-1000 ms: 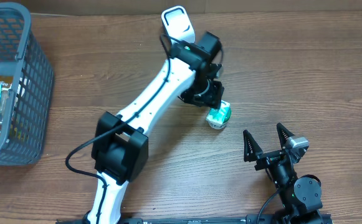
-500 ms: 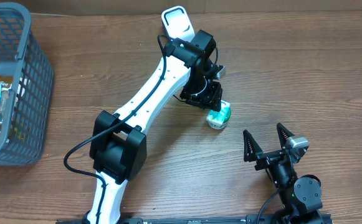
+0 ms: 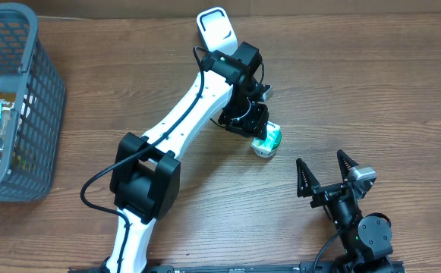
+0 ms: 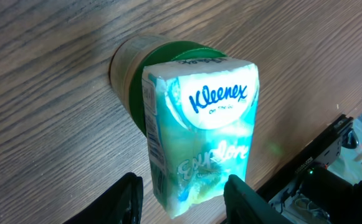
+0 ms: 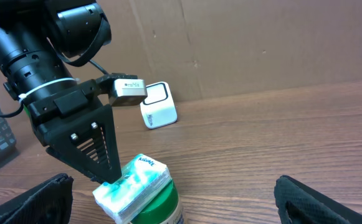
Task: Scan the item barcode
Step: 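Lower the green-capped jar onto the table and release it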
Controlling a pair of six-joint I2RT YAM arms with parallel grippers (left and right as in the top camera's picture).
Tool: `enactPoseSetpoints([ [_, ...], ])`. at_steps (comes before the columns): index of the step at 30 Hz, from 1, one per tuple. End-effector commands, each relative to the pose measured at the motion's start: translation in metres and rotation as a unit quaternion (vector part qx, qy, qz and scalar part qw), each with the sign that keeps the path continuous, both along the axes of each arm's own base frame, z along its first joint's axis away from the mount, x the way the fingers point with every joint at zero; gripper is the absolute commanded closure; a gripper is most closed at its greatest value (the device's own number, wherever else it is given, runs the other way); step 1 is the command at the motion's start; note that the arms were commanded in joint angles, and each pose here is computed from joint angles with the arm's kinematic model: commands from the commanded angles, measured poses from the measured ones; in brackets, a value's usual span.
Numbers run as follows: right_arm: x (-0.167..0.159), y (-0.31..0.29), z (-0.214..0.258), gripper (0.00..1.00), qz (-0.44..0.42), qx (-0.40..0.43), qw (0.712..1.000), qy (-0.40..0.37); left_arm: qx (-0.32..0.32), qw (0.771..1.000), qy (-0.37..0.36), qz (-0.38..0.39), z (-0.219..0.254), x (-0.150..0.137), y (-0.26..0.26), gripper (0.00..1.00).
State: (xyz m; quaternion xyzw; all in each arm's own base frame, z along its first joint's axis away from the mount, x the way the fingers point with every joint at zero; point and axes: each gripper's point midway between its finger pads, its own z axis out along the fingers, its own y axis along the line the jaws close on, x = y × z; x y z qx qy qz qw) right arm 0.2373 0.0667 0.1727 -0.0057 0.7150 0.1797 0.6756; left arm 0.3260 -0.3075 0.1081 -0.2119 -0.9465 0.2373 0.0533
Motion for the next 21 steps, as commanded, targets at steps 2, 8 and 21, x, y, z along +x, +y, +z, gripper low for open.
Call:
enactPoseSetpoints([
  [2,0.000,-0.001,-0.002,0.00,-0.001,0.000,1.000,-0.001,0.002,1.000,0.006,-0.005,-0.009,-0.001,-0.001,0.53],
  [8,0.000,-0.001,-0.002,0.00,-0.002,0.000,1.000,-0.001,0.002,1.000,0.008,0.004,-0.018,0.000,-0.002,0.57],
  [21,0.000,-0.001,-0.002,0.00,-0.002,0.000,1.000,-0.001,0.000,0.999,0.025,0.026,-0.029,-0.001,0.000,0.93],
])
